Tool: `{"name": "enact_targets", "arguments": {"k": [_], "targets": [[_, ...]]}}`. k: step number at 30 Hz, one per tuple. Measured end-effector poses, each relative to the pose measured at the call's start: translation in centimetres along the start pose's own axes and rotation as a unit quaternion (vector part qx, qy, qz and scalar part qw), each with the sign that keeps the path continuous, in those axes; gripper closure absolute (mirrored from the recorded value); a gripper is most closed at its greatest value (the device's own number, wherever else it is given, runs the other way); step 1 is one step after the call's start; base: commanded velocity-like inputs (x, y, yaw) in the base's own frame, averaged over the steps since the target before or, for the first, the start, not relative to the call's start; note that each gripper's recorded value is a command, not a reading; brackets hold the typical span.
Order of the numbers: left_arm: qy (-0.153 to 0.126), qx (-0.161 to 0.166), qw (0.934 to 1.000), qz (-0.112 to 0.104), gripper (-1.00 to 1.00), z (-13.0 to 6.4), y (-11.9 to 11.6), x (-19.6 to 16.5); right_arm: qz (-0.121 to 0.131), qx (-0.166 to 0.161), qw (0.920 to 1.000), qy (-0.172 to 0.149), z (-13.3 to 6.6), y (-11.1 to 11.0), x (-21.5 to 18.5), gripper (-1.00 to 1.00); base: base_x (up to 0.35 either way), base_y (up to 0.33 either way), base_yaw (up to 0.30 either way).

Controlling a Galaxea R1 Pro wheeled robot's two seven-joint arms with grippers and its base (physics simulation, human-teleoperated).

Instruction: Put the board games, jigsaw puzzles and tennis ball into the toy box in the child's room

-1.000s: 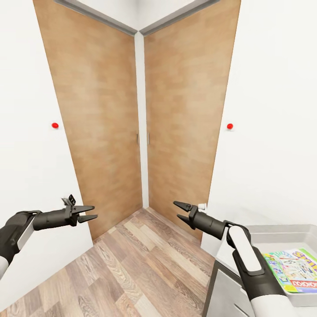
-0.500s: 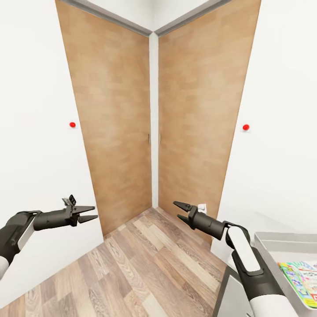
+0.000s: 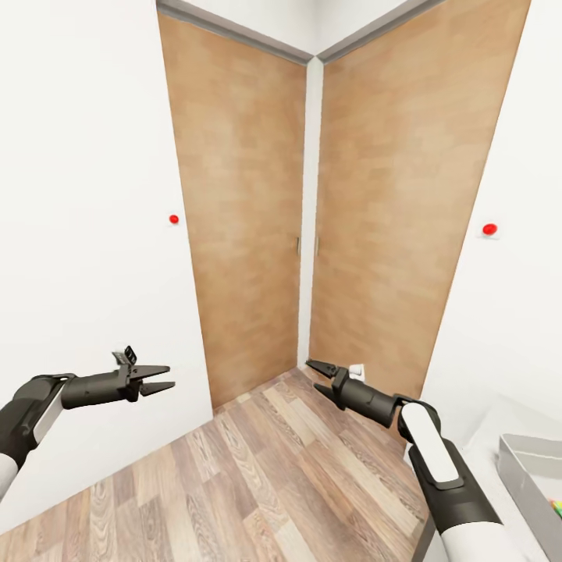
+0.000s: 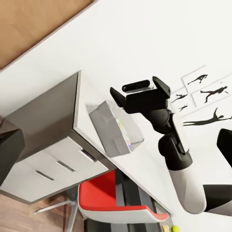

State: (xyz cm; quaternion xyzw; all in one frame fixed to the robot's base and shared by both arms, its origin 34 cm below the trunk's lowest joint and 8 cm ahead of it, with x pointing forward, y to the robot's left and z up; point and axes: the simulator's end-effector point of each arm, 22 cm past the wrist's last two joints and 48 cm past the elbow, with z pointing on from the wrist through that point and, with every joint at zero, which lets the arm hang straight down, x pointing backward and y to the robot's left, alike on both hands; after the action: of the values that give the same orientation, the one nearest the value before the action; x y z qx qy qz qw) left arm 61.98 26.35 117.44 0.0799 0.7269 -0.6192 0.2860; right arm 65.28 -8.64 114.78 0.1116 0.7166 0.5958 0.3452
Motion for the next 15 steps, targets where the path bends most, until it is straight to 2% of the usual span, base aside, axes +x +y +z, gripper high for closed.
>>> {"name": "enact_targets", "arguments": {"k": [7, 15], "targets": [[0.001, 0.003, 1.0000, -0.001, -1.00, 0.3, 0.0, 0.1, 0.008, 0.015, 0.9999, 0.000, 0.1, -1.2, 0.2, -1.00, -0.093, 0.000, 0.287], [0.000, 0.003, 1.0000, -0.003, -1.00, 0.2, 0.0, 0.1, 0.011, 0.019, 0.9997, 0.000, 0.1, -1.6, 0.3, -1.00, -0.029, 0.000, 0.287]]}}
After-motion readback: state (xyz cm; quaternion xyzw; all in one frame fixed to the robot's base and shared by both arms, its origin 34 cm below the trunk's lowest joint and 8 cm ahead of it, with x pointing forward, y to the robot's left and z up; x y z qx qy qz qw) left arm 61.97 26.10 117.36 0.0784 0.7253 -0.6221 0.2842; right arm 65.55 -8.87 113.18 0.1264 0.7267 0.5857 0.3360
